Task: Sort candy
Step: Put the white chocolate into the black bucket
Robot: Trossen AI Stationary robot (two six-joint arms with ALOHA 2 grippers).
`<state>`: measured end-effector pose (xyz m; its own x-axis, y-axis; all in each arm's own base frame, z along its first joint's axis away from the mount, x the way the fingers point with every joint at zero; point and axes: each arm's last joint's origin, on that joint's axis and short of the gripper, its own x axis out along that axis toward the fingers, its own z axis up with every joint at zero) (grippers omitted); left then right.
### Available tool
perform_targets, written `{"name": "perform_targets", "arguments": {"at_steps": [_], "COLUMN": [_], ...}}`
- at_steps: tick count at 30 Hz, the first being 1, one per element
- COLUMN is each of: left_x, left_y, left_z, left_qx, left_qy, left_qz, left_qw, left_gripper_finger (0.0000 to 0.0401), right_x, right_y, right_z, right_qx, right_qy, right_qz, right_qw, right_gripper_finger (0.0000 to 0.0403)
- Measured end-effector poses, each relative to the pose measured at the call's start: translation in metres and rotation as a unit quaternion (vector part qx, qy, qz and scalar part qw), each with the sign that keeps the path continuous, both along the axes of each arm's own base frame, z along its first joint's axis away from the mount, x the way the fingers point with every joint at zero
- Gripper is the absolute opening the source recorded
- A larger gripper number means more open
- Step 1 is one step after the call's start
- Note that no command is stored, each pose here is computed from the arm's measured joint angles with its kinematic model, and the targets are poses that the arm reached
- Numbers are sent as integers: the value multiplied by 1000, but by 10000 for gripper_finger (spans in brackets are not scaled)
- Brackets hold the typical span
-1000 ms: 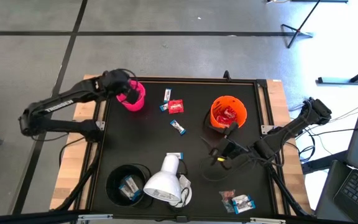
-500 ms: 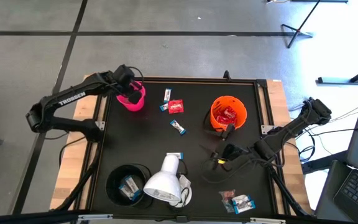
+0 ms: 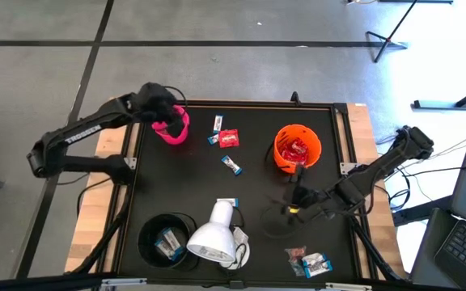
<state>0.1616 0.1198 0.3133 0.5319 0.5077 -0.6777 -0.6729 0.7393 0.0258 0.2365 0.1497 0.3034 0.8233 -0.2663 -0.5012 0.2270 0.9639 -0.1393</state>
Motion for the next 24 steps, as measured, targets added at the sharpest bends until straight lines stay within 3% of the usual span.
{"name": "perform_targets", "arguments": {"at_steps": [7, 15, 20, 24], "left_x": [4, 19, 27, 29], "left_y": [-41, -85, -101, -106], "left_z": [37, 54, 57, 56], "left_qx": [43, 66, 95, 103], "left_qy": [-159, -236, -247, -240], "left_qz": [-148, -268, -293, -286], "left_qw": [975, 932, 919, 922], "left_gripper_finger": [151, 151, 151, 151], "right_x": [-26, -52, -62, -67], "right_y": [23, 69, 94, 116], "right_z": [-20, -49, -74, -93], "right_qx": [112, 180, 219, 238], "right_qy": [100, 169, 241, 281], "right_qz": [16, 11, 9, 38], "right_qw": [989, 969, 946, 929], "right_gripper_finger": [253, 253, 253, 253]}}
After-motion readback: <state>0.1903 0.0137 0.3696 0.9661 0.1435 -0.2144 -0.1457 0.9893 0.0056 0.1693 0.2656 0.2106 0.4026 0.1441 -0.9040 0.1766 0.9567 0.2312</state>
